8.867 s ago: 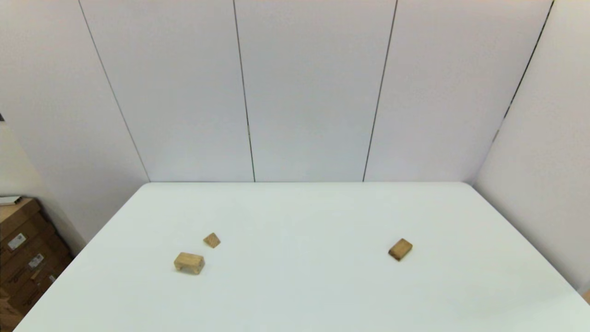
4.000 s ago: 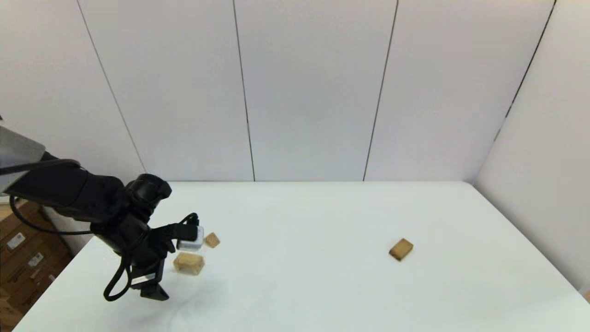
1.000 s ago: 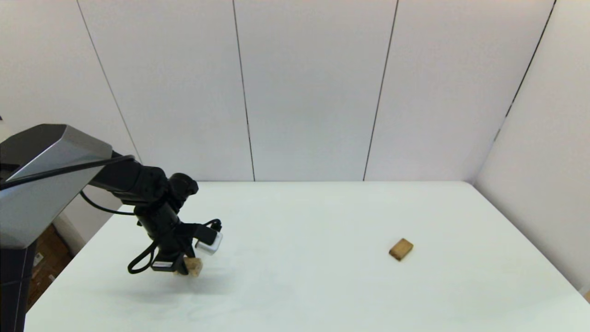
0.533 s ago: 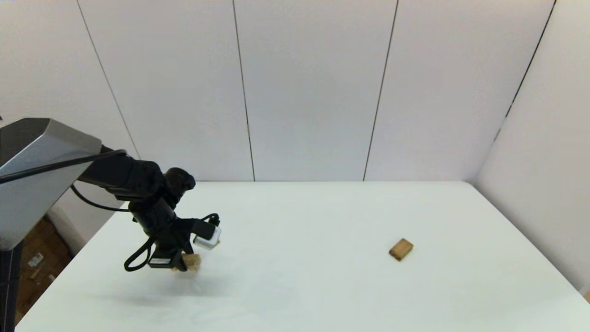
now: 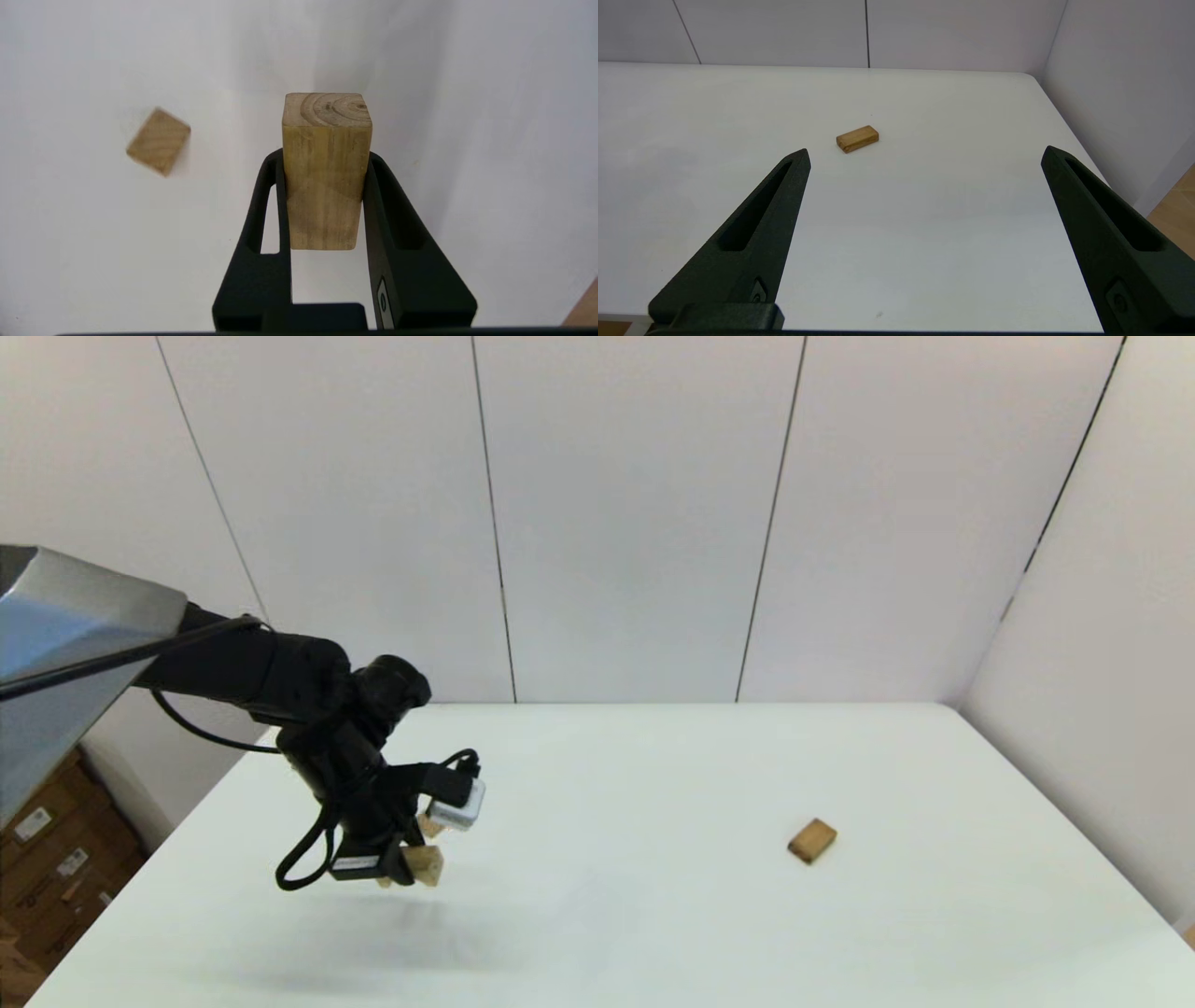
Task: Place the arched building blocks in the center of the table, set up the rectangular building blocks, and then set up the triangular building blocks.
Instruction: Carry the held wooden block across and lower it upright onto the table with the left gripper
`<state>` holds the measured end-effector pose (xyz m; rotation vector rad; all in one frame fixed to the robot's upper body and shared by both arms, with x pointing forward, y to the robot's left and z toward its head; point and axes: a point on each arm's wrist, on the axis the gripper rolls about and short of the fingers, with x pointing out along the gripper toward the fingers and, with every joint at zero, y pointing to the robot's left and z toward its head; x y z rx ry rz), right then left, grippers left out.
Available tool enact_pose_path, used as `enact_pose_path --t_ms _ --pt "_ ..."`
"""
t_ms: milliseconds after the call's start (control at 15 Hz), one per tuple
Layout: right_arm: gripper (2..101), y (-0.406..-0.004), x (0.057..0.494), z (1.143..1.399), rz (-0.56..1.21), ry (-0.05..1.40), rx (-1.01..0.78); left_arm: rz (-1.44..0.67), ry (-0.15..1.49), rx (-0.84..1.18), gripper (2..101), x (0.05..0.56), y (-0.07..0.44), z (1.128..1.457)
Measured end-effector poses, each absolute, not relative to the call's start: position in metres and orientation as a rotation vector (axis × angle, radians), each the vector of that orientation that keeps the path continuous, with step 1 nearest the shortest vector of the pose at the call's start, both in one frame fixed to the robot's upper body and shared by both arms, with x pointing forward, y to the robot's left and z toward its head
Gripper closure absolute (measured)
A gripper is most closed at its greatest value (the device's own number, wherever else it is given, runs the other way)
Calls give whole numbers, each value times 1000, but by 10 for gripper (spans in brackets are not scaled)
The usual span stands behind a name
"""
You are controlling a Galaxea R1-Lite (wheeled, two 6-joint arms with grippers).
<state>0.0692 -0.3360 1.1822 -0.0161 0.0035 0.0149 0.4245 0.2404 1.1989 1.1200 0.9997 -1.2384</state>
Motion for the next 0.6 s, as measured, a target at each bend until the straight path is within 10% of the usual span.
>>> enact_pose_path --t_ms 600 --pt "43 -336 69 1182 15 3 -16 -1182 950 1015 770 394 142 1204"
